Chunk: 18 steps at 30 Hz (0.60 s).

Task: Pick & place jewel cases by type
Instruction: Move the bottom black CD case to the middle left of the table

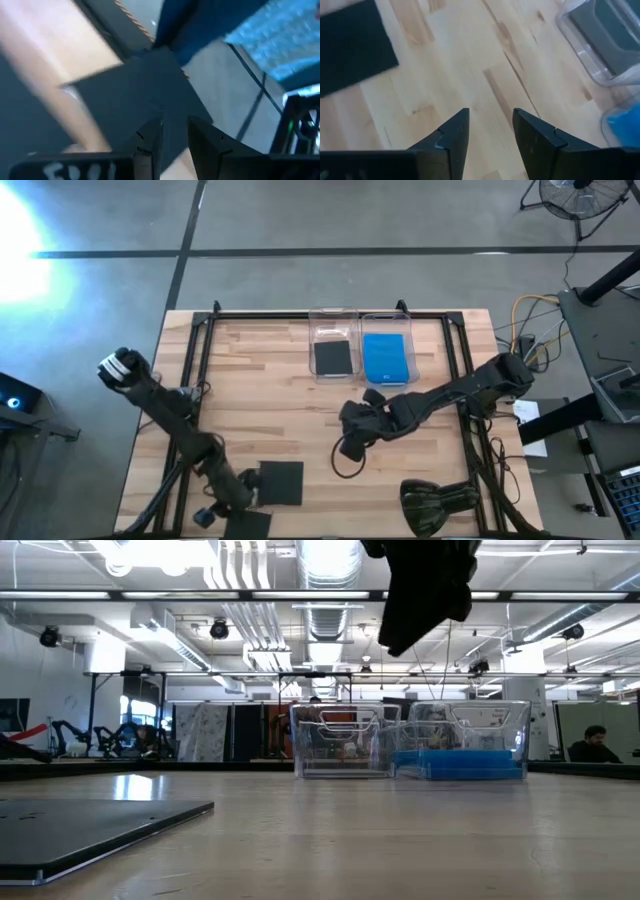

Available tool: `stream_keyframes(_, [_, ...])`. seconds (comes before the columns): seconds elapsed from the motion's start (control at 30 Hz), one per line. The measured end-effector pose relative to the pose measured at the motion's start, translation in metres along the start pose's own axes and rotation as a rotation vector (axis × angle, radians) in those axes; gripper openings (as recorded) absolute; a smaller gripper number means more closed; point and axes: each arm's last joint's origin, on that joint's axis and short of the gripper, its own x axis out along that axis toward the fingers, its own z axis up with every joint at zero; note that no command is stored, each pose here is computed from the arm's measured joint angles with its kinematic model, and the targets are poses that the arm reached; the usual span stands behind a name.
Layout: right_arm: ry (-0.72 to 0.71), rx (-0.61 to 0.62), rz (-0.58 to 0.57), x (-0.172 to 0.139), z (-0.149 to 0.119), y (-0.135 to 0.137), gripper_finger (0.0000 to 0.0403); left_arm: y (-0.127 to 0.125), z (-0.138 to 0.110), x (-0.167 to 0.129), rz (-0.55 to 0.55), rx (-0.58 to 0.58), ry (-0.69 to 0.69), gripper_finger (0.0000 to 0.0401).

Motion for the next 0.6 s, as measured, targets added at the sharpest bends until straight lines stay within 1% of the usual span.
stream_keyframes(0.1, [0.006,-0.006,-0.005,0.004,-0.003,-0.001,0.014,-0.007,0.001,0.013,-0.029,0.021,0.007,0.0067])
stream_keyframes(0.2, [0.013,-0.009,-0.012,0.008,-0.007,-0.002,0.0136,-0.006,0.003,0.024,-0.035,0.023,0.0,0.0067])
stream_keyframes(0.3, [0.016,-0.009,-0.013,0.01,-0.008,-0.003,0.0131,0.001,-0.002,0.035,-0.025,0.017,0.021,0.0067])
stream_keyframes(0.47, [0.024,-0.01,-0.019,0.012,-0.011,-0.004,0.0125,0.015,-0.018,0.051,0.026,0.024,0.098,0.0067])
stream_keyframes(0.6, [0.025,-0.01,-0.02,0.012,-0.011,-0.004,0.0123,0.024,-0.024,0.056,0.037,0.015,0.117,0.0067])
